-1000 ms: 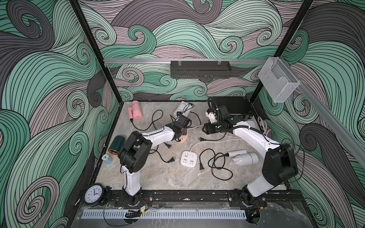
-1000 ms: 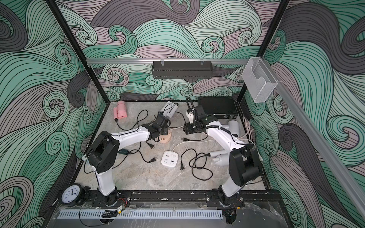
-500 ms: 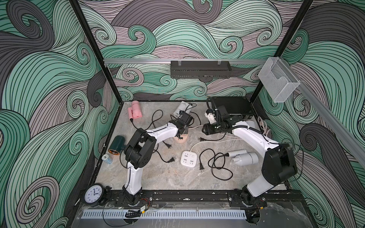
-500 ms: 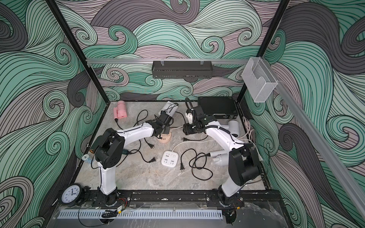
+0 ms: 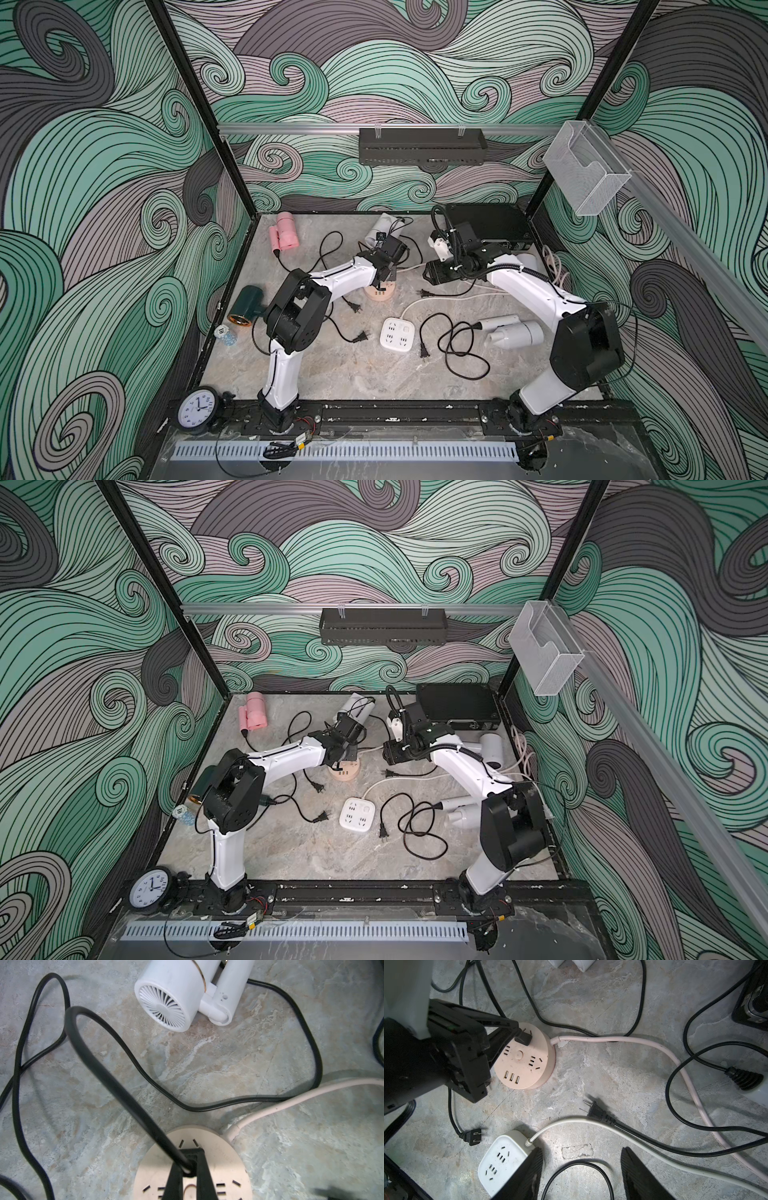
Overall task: Charge the blow dryers
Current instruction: Insert the plug into the socket.
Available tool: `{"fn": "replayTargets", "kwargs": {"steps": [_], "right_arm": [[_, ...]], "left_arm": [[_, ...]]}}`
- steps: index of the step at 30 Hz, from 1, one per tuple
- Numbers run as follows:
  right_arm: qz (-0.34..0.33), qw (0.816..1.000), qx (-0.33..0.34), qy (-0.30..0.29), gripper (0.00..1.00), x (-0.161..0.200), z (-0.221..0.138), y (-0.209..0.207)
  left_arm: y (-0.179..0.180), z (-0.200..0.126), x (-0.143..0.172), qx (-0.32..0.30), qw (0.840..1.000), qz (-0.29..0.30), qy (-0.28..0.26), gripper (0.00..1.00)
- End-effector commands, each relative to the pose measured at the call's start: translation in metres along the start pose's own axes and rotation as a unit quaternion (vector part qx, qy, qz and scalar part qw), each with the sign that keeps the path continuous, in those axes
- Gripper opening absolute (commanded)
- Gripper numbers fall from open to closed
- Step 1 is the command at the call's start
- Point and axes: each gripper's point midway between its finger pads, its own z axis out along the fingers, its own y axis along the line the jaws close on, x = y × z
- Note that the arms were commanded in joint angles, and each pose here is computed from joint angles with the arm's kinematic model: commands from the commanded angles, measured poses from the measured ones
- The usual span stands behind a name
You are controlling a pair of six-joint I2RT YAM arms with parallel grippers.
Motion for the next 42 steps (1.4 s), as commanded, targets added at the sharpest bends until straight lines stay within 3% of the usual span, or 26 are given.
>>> {"fn": "replayTargets", "kwargs": {"steps": [1, 12, 19, 24, 31, 37, 42], "right_arm": [[-0.011, 1.0, 0.004, -0.002, 0.62, -0.005, -0.003, 0.003], [-0.016, 1.0, 0.002, -0.004, 0.61, -0.001, -0.005, 0.009], [-0.018, 1.0, -0.003, -0.007, 0.61, -0.005, -0.008, 0.013], [-0.022, 1.0, -0.004, -0.011, 0.62, -0.01, -0.013, 0.015], [-0.024, 1.0, -0.007, -0.011, 0.62, -0.013, -0.012, 0.018], [-0.03, 0.999, -0.01, -0.006, 0.63, -0.013, -0.011, 0.02], [-0.033, 0.999, -0.017, -0.01, 0.63, -0.017, -0.014, 0.025]], "left_arm": [[0.033, 0.03, 0.124, -0.058, 0.976, 0.067, 0.2, 0.0], [0.05, 0.024, 0.156, -0.081, 0.959, 0.084, 0.258, 0.0], [0.038, 0.019, 0.142, -0.053, 0.965, 0.058, 0.251, 0.0], [0.034, 0.007, 0.112, -0.04, 0.974, 0.035, 0.219, 0.0], [0.022, 0.002, 0.083, -0.005, 0.98, 0.011, 0.2, 0.13], [0.017, -0.007, 0.063, 0.014, 0.984, 0.003, 0.179, 0.34], [0.02, -0.023, 0.048, 0.02, 0.987, 0.003, 0.161, 0.43]]}}
